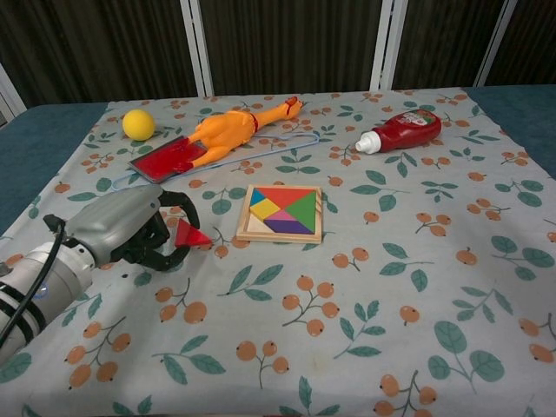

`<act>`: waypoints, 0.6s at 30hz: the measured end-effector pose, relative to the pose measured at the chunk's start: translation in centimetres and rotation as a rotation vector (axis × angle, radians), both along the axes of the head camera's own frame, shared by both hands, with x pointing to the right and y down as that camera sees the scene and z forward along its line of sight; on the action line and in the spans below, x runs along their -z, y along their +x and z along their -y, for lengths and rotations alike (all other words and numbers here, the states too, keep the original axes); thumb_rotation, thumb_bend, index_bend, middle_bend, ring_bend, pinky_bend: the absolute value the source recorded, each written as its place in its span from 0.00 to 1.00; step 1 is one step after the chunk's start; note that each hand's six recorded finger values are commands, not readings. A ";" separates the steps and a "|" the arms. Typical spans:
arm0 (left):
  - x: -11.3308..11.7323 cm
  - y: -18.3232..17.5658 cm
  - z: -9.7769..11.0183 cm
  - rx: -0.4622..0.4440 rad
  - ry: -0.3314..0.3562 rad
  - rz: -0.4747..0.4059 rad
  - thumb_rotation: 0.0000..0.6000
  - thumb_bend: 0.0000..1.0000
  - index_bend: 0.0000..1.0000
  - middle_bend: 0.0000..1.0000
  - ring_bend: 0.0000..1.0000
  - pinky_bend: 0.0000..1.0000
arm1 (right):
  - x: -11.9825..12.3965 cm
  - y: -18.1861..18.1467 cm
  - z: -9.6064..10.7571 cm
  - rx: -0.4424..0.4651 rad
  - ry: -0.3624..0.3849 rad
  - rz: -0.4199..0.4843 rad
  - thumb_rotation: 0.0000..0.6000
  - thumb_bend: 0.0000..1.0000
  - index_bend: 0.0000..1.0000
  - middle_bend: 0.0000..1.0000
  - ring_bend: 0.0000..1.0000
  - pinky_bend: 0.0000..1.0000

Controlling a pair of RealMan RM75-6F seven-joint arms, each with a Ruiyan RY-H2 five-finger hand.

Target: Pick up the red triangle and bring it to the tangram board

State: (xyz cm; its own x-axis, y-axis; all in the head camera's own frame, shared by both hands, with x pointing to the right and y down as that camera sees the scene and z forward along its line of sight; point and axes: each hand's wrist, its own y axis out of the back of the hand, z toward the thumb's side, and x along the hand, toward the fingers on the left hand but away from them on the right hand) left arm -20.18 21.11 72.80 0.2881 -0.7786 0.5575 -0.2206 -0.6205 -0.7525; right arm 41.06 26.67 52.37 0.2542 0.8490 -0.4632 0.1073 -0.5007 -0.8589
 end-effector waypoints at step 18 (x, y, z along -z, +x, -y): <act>-0.2 8.3 2.5 -0.078 0.026 -0.009 1.00 0.40 0.61 1.00 1.00 1.00 | 1.1 1.0 0.1 -0.016 0.002 0.048 1.00 0.20 0.00 0.00 0.00 0.00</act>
